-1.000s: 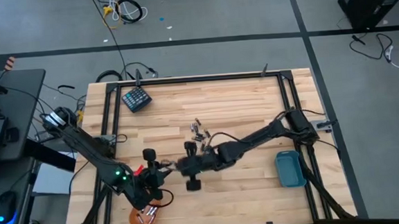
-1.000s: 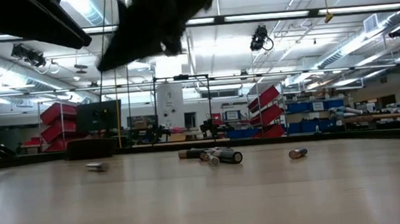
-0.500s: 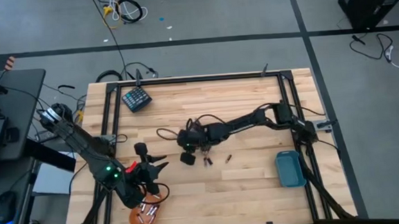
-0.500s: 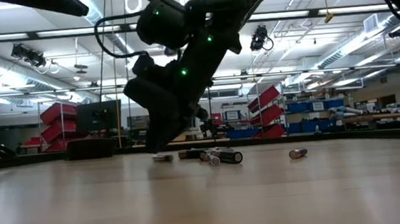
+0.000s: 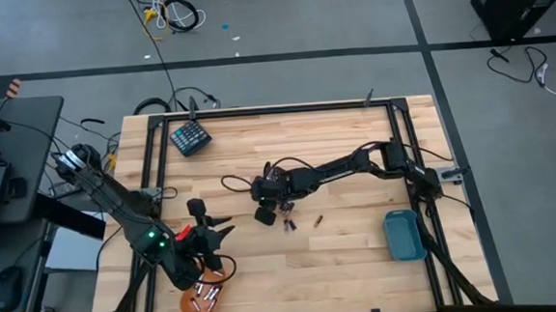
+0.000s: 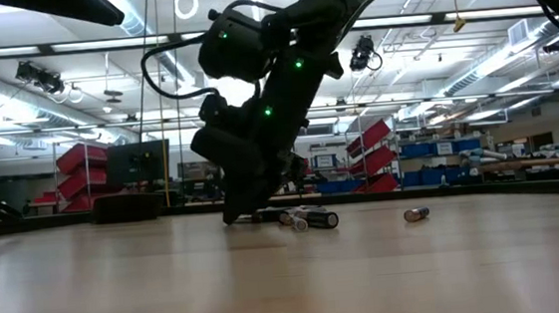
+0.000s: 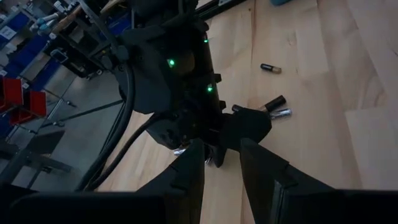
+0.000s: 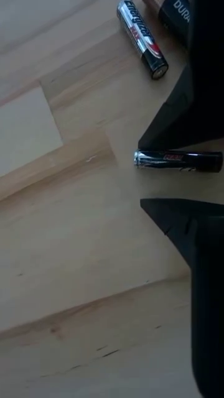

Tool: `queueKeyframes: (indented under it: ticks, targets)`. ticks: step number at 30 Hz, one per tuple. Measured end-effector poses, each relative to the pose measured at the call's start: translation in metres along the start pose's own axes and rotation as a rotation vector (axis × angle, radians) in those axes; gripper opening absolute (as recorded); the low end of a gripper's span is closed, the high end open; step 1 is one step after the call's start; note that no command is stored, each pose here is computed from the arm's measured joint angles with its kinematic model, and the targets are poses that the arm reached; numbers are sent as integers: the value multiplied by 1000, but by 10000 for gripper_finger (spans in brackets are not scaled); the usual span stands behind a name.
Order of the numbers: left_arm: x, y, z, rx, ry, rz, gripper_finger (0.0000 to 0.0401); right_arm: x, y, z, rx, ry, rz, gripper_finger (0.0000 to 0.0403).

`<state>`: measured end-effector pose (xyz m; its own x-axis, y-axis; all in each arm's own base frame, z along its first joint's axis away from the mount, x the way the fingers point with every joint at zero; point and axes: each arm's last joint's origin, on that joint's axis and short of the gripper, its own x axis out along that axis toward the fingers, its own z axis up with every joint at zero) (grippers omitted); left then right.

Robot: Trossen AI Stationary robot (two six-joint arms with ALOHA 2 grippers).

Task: Sort batteries
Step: Put the silver battery into the orange bin

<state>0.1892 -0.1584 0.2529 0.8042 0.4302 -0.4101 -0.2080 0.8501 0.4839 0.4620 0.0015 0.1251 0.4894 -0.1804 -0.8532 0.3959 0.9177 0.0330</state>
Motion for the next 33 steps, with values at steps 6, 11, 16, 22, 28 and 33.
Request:
queueKeyframes:
  ticks: [6, 11, 16, 22, 28, 33]
  targets:
    - [0, 0, 0, -8, 2, -7, 101, 0, 0, -2, -9, 31, 23, 86]
    - [0, 0, 0, -23, 2, -7, 101, -2, 4, -4, -63, 49, 53, 35]
    - [0, 0, 0, -27, 2, -7, 101, -4, 13, -8, -116, 57, 88, 10]
    - [3, -5, -7, -73, 24, -66, 101, -8, 21, -10, -170, 43, 100, 8]
    - [10, -27, -37, -155, -23, -193, 101, -25, 30, -5, -230, -9, 143, 3]
    - [11, -36, -55, -233, -96, -248, 101, -38, 33, 2, -257, -59, 151, 1]
